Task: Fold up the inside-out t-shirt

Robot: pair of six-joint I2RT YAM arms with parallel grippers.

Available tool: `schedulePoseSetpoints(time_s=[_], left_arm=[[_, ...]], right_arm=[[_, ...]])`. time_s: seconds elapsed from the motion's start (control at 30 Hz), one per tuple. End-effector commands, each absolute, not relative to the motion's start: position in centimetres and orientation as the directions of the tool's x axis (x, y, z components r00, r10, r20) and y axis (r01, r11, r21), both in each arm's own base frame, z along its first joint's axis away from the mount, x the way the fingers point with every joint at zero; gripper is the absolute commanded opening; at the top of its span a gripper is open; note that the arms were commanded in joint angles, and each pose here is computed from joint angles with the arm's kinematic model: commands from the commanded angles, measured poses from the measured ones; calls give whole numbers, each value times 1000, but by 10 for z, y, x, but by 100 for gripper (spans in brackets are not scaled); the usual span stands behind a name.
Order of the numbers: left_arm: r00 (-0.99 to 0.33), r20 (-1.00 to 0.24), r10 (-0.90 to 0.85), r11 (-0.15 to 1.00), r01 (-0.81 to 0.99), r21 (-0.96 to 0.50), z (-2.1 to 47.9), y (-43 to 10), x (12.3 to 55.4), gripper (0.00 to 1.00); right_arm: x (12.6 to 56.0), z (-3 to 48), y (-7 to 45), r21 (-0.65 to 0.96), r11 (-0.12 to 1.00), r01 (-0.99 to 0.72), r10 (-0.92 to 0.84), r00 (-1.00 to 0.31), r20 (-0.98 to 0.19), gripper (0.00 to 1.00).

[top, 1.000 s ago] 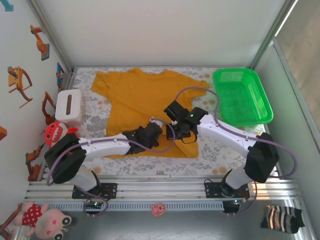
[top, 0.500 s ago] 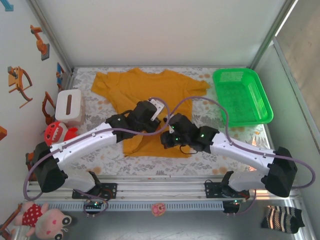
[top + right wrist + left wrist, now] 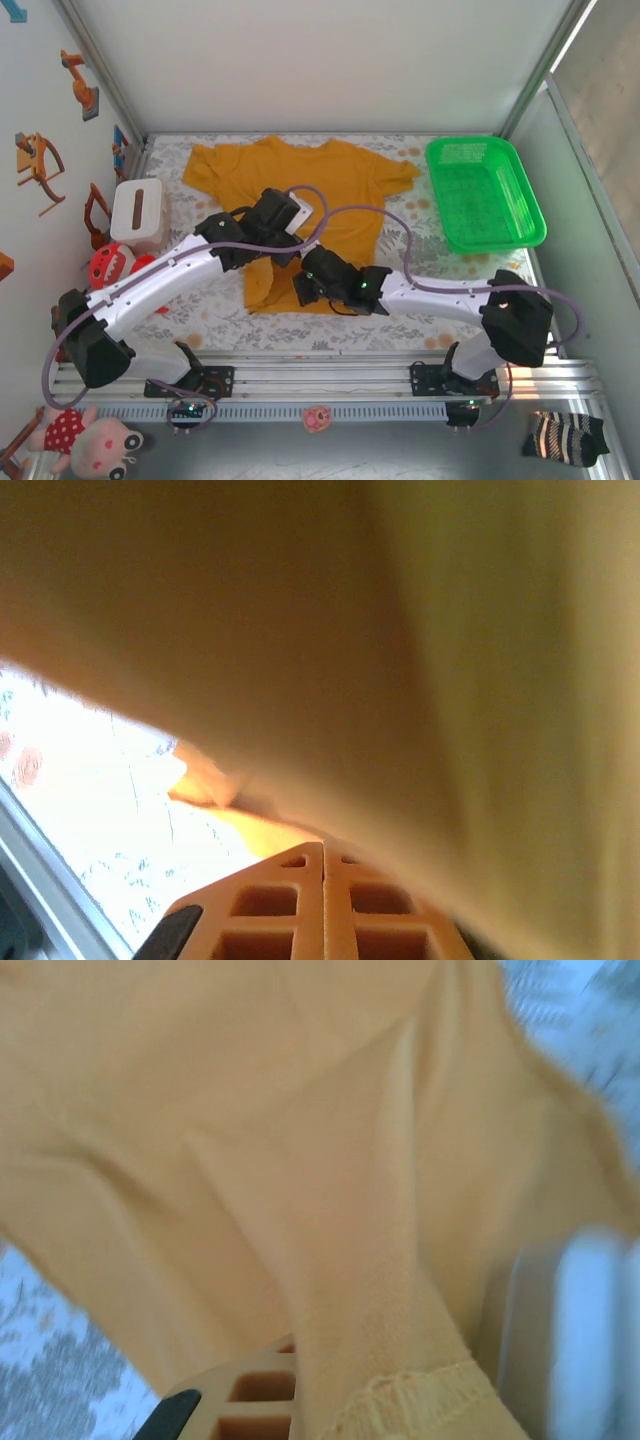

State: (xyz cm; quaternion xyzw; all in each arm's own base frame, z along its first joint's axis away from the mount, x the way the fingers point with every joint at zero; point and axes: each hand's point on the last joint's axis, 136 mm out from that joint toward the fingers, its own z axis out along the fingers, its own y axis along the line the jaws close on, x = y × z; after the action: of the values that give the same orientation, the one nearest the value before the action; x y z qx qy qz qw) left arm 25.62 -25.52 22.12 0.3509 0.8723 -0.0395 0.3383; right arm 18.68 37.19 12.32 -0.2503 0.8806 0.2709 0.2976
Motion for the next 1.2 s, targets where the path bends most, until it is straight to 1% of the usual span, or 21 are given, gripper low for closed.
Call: schedulePoseSetpoints(time_s=[0.0, 0.1, 0.23, 0.33, 0.47, 0.6, 0.67, 0.83, 0.97, 1.17], left_arm=[[-467, -737, 489, 761, 642, 98, 259, -276, 268, 0], [-475, -732, 487, 765, 637, 95, 253, -276, 271, 0], [-484, -753, 446, 781, 622, 62, 261, -280, 280, 0], [-472, -768, 433, 779, 625, 55, 273, -283, 283, 0], [-462, -775, 432, 776, 628, 59, 285, -282, 284, 0], [-454, -786, 420, 776, 628, 53, 297, -281, 285, 0], [-451, -787, 421, 772, 634, 50, 301, -281, 284, 0], [-434, -792, 429, 761, 647, 58, 311, -277, 279, 0], [-429, -793, 434, 759, 648, 65, 314, -272, 276, 0], [-427, -793, 434, 759, 647, 68, 317, -267, 272, 0]], right_arm=[[173, 136, 356, 294, 714, -636, -287, -648, -705, 0], [173, 156, 326, 305, 746, -592, -212, -645, -734, 0], [167, 171, 305, 320, 753, -575, -180, -648, -740, 0], [163, 180, 308, 340, 735, -587, -175, -649, -741, 0], [165, 190, 332, 340, 700, -628, -189, -622, -760, 0], [168, 181, 368, 317, 667, -674, -240, -597, -765, 0], [171, 168, 386, 311, 655, -688, -268, -597, -756, 0], [191, 135, 407, 274, 672, -688, -312, -598, -738, 0], [214, 114, 402, 318, 697, -643, -272, -647, -712, 0], [232, 92, 371, 323, 748, -580, -245, -693, -678, 0]])
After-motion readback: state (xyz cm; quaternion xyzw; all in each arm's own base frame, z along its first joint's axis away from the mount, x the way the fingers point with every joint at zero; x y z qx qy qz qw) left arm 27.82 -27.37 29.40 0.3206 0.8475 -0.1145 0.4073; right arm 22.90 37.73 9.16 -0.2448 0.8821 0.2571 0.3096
